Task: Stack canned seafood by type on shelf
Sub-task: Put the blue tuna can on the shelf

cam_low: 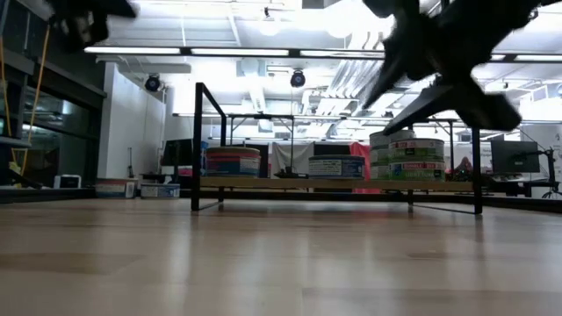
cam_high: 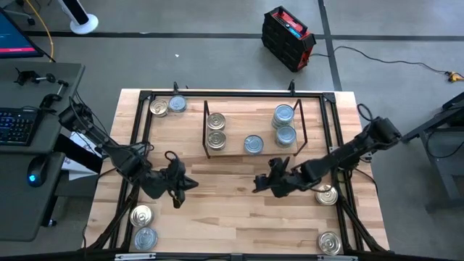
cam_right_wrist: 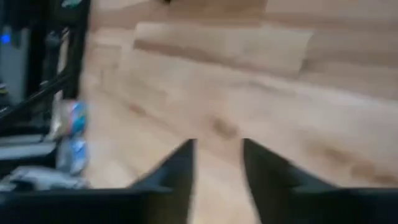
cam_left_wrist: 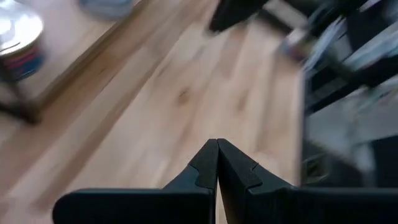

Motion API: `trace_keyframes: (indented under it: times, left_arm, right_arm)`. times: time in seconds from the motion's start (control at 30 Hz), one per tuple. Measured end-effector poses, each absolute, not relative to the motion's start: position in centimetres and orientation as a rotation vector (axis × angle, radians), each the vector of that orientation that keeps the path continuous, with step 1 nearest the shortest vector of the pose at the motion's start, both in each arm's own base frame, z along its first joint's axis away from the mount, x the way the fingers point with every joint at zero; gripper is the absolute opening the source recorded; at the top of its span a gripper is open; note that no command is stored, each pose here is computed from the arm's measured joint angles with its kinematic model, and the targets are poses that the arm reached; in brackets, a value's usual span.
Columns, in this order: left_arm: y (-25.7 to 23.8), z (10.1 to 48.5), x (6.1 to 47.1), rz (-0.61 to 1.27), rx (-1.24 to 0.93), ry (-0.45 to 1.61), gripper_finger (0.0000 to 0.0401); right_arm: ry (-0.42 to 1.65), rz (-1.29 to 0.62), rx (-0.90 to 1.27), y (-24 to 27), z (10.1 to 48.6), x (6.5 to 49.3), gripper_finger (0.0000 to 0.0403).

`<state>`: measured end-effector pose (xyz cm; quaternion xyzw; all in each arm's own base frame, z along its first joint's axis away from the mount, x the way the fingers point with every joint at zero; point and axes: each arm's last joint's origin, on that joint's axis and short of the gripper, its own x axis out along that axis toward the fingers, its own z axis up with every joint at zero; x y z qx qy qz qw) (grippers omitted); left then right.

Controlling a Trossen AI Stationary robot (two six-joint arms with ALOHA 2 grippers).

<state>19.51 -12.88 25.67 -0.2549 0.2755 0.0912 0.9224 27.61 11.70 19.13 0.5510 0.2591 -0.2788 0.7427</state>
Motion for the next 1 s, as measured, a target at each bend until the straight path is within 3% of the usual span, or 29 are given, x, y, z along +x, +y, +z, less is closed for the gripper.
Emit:
trace_keyframes:
  times: [0.07,0.1,0.4,0.7,1.0]
  left_arm:
    - [-13.1,26.6,20.2,0.144,-0.582,0.476,0.0001]
    - [-13.2,27.1,20.5,0.118,-0.606,0.425,0.0001]
    - [-14.1,33.1,21.4,-0.194,-0.611,-0.081,0.0001]
    - [-14.2,34.2,21.0,-0.225,-0.634,-0.179,0.0001]
    - [-13.9,36.1,20.3,-0.251,-0.592,-0.383,0.0001]
  right_arm:
    - [0.547,-0.661,1.178,11.3,18.3,28.0,0.004]
    - [0.533,-0.682,1.164,11.0,18.1,28.2,0.0022]
    - [0.53,-0.819,0.998,8.0,18.4,30.9,0.0001]
    - [0.725,-0.872,0.801,6.0,18.3,33.7,0.0]
    - [0.798,-0.947,0.739,4.4,17.5,33.6,0.0]
